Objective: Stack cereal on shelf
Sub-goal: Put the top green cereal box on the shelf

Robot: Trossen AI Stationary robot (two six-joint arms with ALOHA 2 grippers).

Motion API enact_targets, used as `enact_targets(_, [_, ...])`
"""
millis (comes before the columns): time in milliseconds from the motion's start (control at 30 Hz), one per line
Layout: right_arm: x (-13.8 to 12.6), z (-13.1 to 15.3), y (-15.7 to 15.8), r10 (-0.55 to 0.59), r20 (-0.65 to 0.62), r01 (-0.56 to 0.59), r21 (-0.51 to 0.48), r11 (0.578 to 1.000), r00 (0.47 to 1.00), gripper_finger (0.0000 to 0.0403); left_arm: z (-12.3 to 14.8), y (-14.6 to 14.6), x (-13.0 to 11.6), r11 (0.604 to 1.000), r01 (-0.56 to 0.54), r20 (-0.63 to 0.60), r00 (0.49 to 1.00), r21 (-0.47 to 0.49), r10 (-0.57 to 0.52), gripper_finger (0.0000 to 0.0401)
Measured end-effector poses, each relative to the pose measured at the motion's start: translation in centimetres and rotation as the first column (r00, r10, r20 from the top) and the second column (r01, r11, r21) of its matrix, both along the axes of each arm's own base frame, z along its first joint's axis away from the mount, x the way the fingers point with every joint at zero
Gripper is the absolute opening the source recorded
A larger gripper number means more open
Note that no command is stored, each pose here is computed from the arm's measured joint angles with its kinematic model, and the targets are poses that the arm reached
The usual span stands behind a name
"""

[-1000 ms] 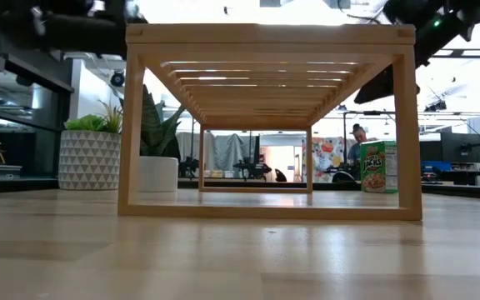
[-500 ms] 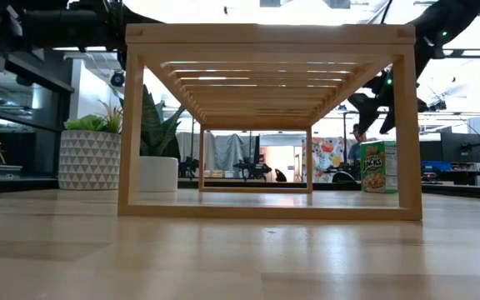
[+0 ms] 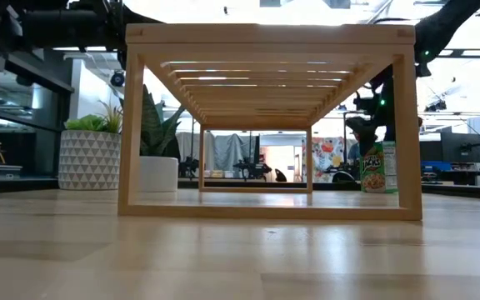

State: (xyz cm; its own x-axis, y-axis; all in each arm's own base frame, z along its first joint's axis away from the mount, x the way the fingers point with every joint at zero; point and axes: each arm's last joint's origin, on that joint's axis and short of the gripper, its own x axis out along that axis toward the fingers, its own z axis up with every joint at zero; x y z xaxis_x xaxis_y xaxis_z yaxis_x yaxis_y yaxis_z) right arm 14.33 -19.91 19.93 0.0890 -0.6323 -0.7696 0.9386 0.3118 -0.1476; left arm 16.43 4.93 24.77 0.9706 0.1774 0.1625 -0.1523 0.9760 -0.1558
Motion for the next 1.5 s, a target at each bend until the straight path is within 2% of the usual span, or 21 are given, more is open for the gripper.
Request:
enact_targets(267, [0.2, -0.8, -0.5, -0.027, -0.041, 0.027, -0.006, 1.000, 0.999, 0.0281, 0.0, 0.0, 0.0, 1.000, -0.002, 0.000, 1.000, 0.001, 0.002, 0.0000])
enact_targets(367, [0.2, -0.8, -0.5, -0.040, -0.052, 0.039, -0.017, 0.999, 0.998, 0.0247, 0.0, 0.0, 0.0, 1.000, -0.002, 0.000, 1.000, 0.001, 0.002, 0.0000])
enact_targets(600, [-0.1, 0.1, 0.0, -0.025, -0.027, 0.024, -0.027, 0.999, 0.999, 0.0132, 0.0, 0.0, 0.0, 1.000, -0.003, -0.002, 1.000, 0.000, 0.003, 0.0000])
enact_targets(733, [-0.8, 2.5, 1.6, 0.044, 0.002, -0.044, 0.003, 0.999, 0.999, 0.0101, 0.0, 0.0, 0.0, 1.000, -0.003, -0.003, 1.000, -0.001, 0.003, 0.0000])
enact_targets(867, [-1.5, 7.4, 4.9, 0.150, 0.052, -0.154, 0.093, 0.984, 0.987, 0.0115, 0.0, 0.0, 0.0, 1.000, -0.004, -0.006, 1.000, 0.008, 0.004, 0.0000])
enact_targets(967, [-2.4, 11.8, 8.4, 0.216, 0.140, -0.240, 0.186, 0.953, 0.966, 0.0129, 0.0, 0.0, 0.0, 1.000, -0.006, -0.008, 1.000, 0.015, 0.006, 0.0000])
enact_targets(1033, [-3.2, 14.7, 11.0, 0.256, 0.236, -0.311, 0.240, 0.919, 0.937, 0.0129, 0.0, 0.0, 0.0, 1.000, -0.007, -0.008, 1.000, 0.014, 0.007, 0.0000])
enact_targets(1100, [-4.1, 17.2, 13.4, 0.303, 0.352, -0.405, 0.266, 0.875, 0.886, 0.0127, 0.0, 0.0, 0.0, 1.000, -0.011, -0.007, 1.000, 0.014, 0.011, 0.0000])
enact_targets(1167, [-4.6, 19.2, 15.2, 0.347, 0.478, -0.498, 0.233, 0.835, 0.806, 0.0123, 0.0, 0.1, 0.0, 1.000, -0.018, -0.007, 1.000, 0.013, 0.018, 0.0000])
enact_targets(1233, [-4.7, 20.4, 16.5, 0.398, 0.569, -0.570, 0.156, 0.807, 0.719, 0.0121, 0.0, 0.1, 0.0, 1.000, -0.026, -0.006, 1.000, 0.012, 0.027, 0.0000])
enact_targets(1300, [-4.2, 21.2, 17.2, 0.449, 0.617, -0.607, 0.059, 0.792, 0.646, 0.0120, 0.0, 0.1, 0.0, 0.999, -0.037, -0.006, 0.999, 0.010, 0.037, 0.0000])
enact_targets(1367, [-2.9, 21.0, 17.8, 0.501, 0.626, -0.639, -0.005, 0.769, 0.598, 0.0119, -0.1, 0.1, 0.0, 0.999, -0.046, -0.007, 0.999, 0.008, 0.046, 0.0000])
enact_targets(1433, [-0.7, 20.1, 18.5, 0.551, 0.613, -0.681, -0.029, 0.732, 0.566, 0.0119, -0.1, 0.1, 0.0, 0.999, -0.048, -0.009, 0.999, 0.007, 0.048, 0.0000])
enact_targets(1500, [1.8, 19.0, 19.3, 0.591, 0.589, -0.728, -0.008, 0.686, 0.551, 0.0119, -0.2, 0.2, 0.1, 0.999, -0.048, -0.014, 0.999, 0.006, 0.048, 0.0000])
